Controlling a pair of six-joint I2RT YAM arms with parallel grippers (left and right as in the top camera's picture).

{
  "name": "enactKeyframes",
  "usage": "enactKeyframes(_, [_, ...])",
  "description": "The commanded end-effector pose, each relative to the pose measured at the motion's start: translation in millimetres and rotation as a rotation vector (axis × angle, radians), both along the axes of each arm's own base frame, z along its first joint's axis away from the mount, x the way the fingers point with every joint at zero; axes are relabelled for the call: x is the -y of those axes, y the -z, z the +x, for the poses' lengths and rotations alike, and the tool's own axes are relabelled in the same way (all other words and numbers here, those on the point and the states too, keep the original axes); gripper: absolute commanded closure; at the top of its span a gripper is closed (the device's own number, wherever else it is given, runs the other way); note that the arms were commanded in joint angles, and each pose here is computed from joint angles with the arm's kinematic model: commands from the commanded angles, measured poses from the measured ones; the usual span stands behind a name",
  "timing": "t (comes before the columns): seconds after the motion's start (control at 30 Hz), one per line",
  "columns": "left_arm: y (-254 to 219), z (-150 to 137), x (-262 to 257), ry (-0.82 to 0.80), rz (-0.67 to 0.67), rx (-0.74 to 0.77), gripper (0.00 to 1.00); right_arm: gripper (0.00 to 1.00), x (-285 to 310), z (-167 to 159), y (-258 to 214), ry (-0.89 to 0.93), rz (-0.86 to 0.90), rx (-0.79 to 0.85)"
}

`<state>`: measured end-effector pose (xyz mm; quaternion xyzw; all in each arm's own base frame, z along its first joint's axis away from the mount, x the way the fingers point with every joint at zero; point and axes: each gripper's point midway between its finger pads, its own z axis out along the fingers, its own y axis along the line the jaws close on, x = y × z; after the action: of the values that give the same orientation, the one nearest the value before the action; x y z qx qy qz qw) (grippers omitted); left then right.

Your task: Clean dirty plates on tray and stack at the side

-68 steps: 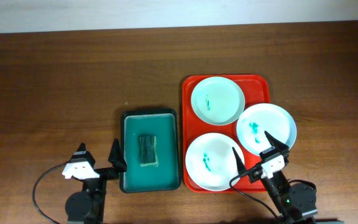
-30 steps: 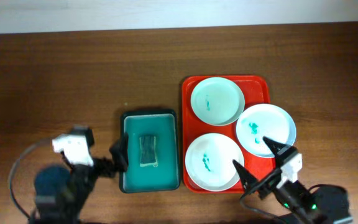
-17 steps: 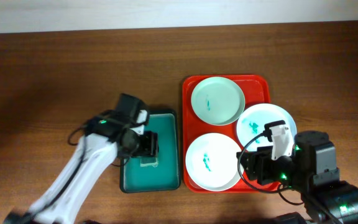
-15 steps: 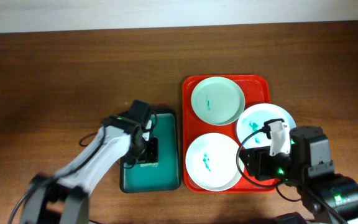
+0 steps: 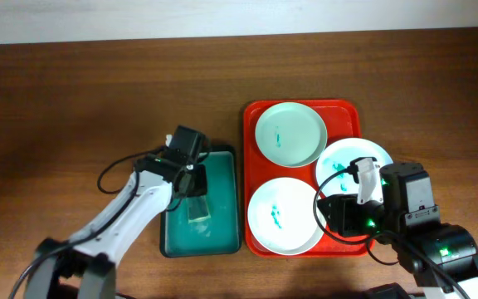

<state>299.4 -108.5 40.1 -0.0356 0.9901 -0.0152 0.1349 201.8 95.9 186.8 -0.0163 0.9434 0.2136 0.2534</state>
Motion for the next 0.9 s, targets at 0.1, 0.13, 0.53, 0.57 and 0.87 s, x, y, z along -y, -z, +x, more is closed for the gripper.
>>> enactKeyframes(0.1, [36.0, -17.4, 6.7, 0.023, -0.021, -0.130, 1.00, 0.59, 13.9, -11.1, 9.1, 0.105, -0.030, -0.090])
enactKeyframes(0.13, [16.6, -17.3, 12.0, 0.047, -0.045, -0.132, 0.96, 0.62, 41.4, -18.7, 21.3, 0.351, -0.080, -0.186])
enactKeyframes(0.53, [27.8, -63.1, 7.9, 0.067, -0.062, -0.267, 1.00, 0.52, 38.1, -22.8, 75.2, 0.298, -0.191, -0.481])
enactKeyframes(0.57, [14.3, -56.7, 10.6, 0.088, -0.065, -0.251, 1.00, 0.52, 38.3, -25.4, 78.7, 0.298, -0.193, -0.494])
enactKeyframes(0.87, [-78.8, -16.0, 38.9, 0.244, -0.110, -0.066, 1.00, 0.51, 33.2, -5.8, 104.2, 0.184, 0.057, -0.485])
